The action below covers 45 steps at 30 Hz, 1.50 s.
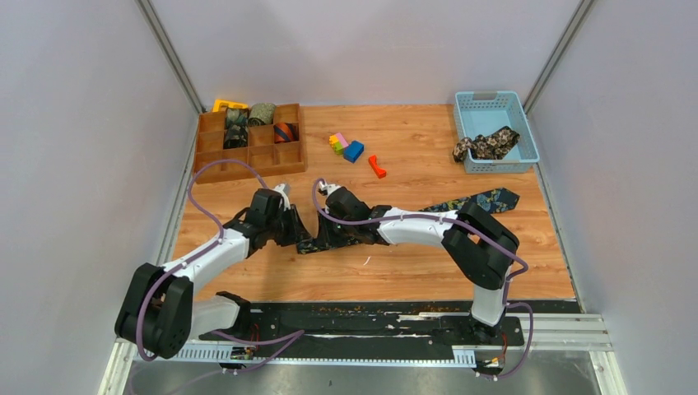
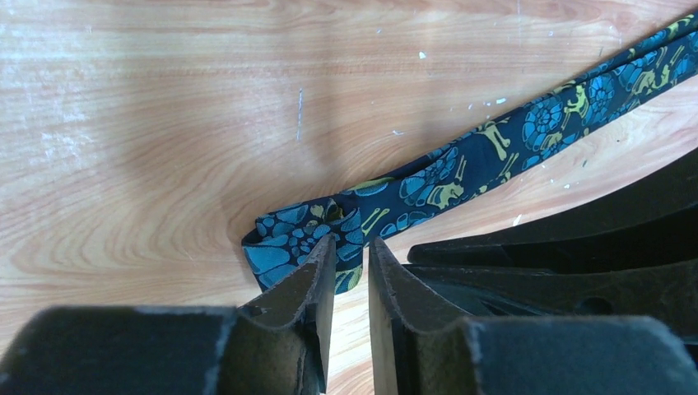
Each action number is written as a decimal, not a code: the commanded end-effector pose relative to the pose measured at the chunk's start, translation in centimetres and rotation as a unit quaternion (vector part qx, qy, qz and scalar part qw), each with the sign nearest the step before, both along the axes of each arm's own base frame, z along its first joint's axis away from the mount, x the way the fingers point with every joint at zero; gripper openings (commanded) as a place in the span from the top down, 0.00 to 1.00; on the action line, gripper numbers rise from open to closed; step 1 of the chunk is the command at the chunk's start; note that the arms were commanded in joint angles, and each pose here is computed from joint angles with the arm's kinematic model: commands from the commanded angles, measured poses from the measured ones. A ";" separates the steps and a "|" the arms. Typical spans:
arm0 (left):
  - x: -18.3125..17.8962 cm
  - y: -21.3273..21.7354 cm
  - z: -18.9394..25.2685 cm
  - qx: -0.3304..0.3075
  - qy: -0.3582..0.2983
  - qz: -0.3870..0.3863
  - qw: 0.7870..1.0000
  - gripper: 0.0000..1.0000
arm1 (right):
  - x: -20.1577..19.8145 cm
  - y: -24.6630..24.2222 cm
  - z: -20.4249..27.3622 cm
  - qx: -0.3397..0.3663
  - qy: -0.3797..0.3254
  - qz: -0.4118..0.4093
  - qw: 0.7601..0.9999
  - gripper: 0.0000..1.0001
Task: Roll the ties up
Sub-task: Roll the tie at the center of the board.
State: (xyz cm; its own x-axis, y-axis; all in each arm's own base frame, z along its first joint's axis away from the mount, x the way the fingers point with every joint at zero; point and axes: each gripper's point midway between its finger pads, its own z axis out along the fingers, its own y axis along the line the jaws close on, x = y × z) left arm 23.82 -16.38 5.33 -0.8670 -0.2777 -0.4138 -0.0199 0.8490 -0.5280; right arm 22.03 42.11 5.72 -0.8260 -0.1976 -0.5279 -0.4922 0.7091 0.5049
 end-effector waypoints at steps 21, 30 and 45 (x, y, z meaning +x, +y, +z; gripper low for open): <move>-0.2 -0.6 -1.1 -0.019 -0.005 -0.002 1.000 1.00 | 1.9 3.1 1.5 0.048 -0.007 0.012 0.999 0.74; -0.2 -0.7 -0.7 -0.025 -0.009 -0.008 1.000 1.00 | 1.9 3.5 -0.6 0.036 0.010 0.011 0.999 0.76; -0.2 1.7 0.6 0.044 -0.028 0.000 0.999 1.00 | 1.6 2.6 -2.5 0.014 0.021 0.007 1.000 0.84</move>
State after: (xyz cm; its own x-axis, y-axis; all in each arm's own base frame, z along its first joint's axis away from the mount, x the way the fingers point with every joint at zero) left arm 22.97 -15.53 4.63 -0.8639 -0.2716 -0.4242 -0.0247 0.8640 -0.5029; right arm 23.28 43.97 3.19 -0.8480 -0.2052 -0.4887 -0.4773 0.6965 0.5358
